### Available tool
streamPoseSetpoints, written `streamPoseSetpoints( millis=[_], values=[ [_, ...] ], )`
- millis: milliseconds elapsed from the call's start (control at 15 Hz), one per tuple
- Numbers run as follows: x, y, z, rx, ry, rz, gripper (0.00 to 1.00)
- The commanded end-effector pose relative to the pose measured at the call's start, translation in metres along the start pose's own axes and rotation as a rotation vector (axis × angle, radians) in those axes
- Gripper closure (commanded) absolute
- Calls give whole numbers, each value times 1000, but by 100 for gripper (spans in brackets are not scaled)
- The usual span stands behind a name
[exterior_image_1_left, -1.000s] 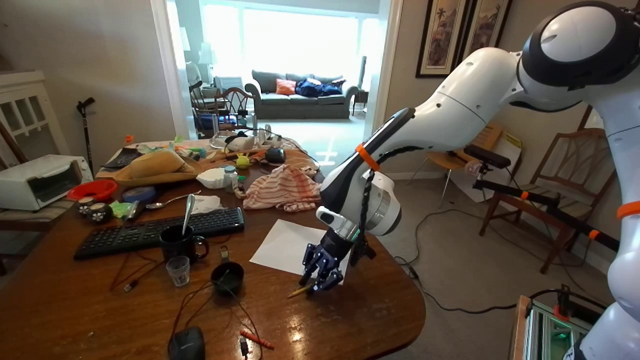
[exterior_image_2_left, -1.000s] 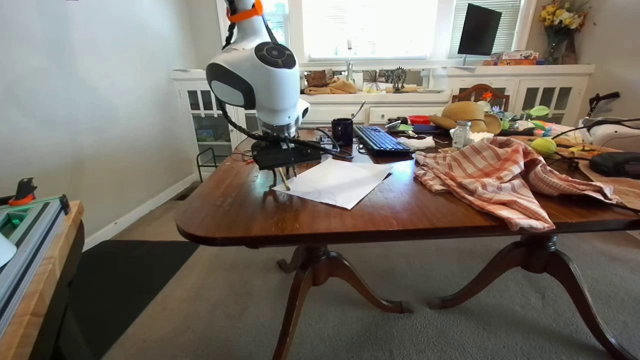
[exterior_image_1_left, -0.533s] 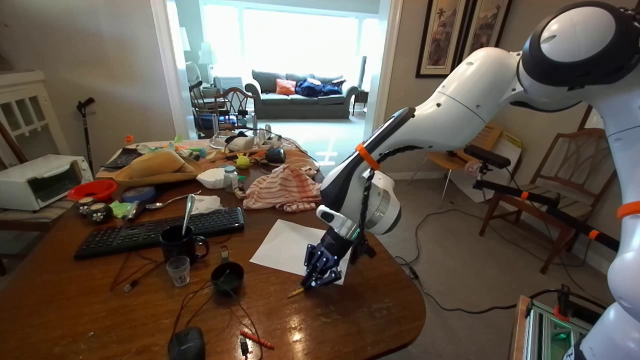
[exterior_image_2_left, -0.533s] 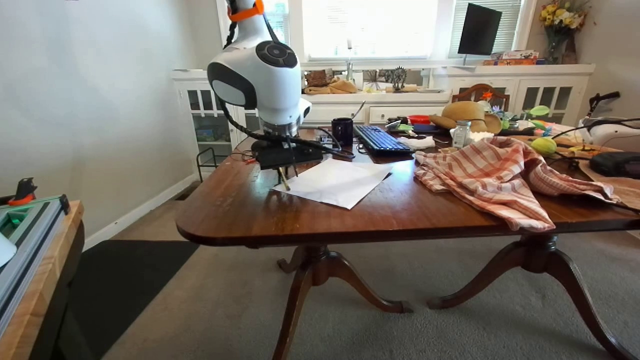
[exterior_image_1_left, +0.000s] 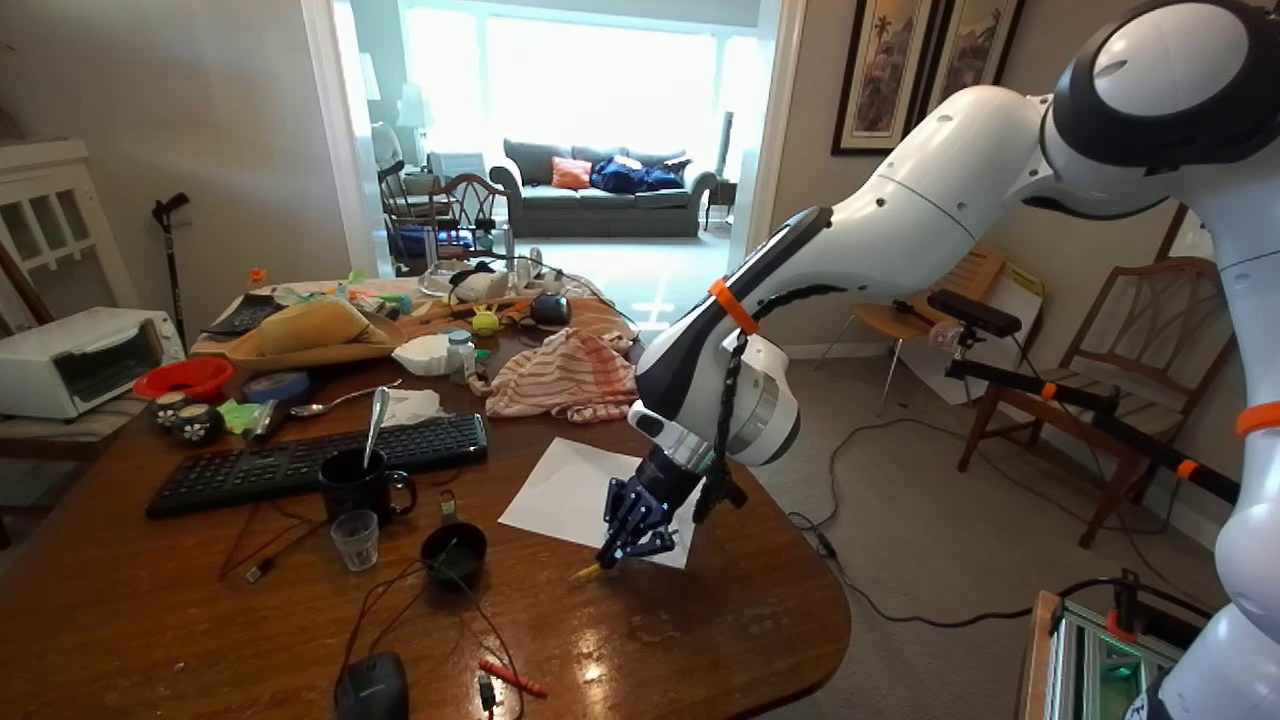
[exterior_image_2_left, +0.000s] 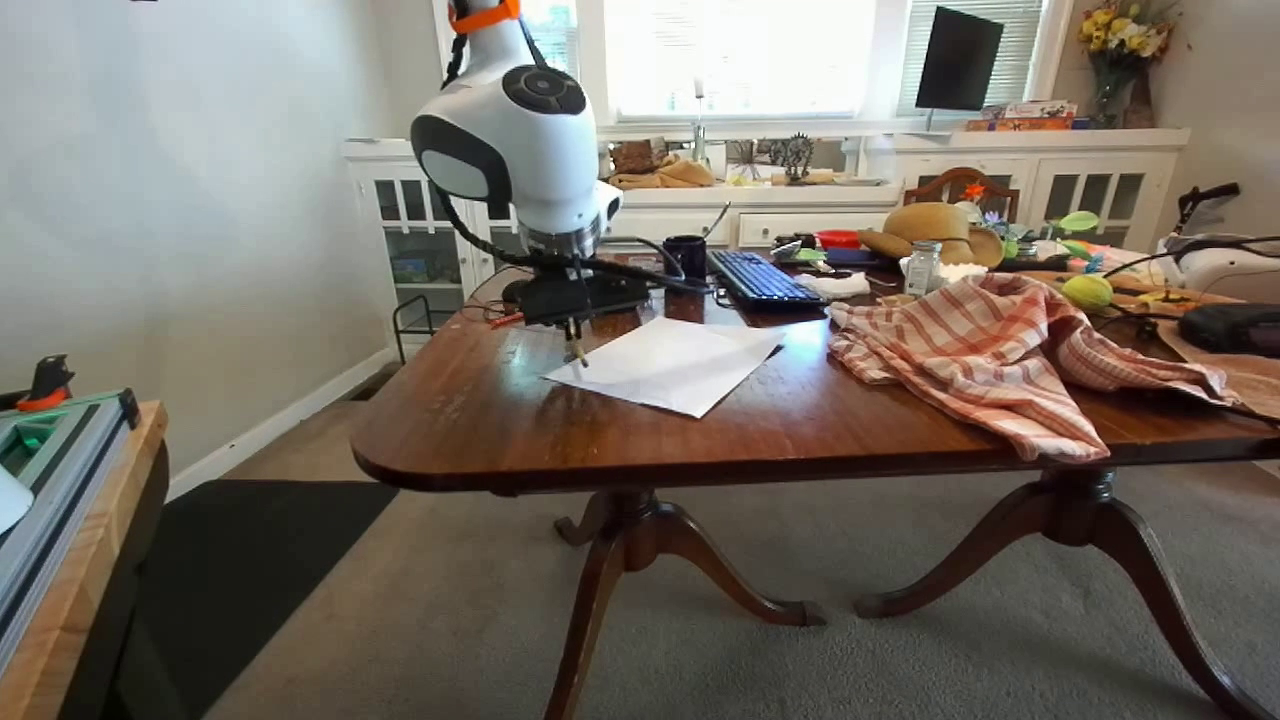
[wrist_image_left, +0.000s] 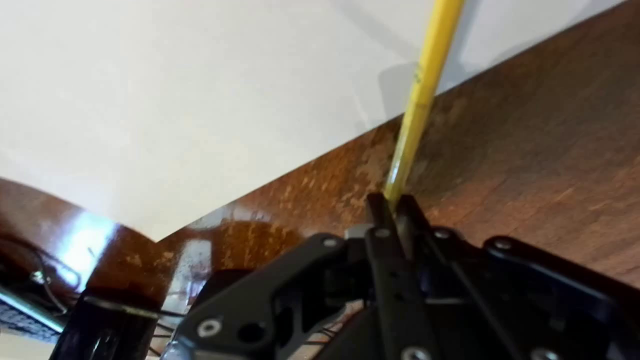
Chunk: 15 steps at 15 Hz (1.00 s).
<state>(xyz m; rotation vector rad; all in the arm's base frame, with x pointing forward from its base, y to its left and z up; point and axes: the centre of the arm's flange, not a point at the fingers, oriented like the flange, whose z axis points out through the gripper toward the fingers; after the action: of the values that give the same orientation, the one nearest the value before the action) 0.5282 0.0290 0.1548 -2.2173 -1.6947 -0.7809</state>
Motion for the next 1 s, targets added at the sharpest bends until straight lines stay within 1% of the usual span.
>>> streamPoseSetpoints(
  millis=[0,67,267,400,533,733,933],
  values=[
    [46,-2,-39,-119,-95,-104,98],
    [59,0,-46,-133,-122,-155,98],
    [87,-3,-57,-114,-189,-292,98],
    [105,-4,-72,-106,-240,-378,98],
    [117,2,-86,-117,-301,-464,98],
    [122,13,-105,-118,-397,-594,98],
    [110,22,-114,-115,-509,-717,98]
  ],
)
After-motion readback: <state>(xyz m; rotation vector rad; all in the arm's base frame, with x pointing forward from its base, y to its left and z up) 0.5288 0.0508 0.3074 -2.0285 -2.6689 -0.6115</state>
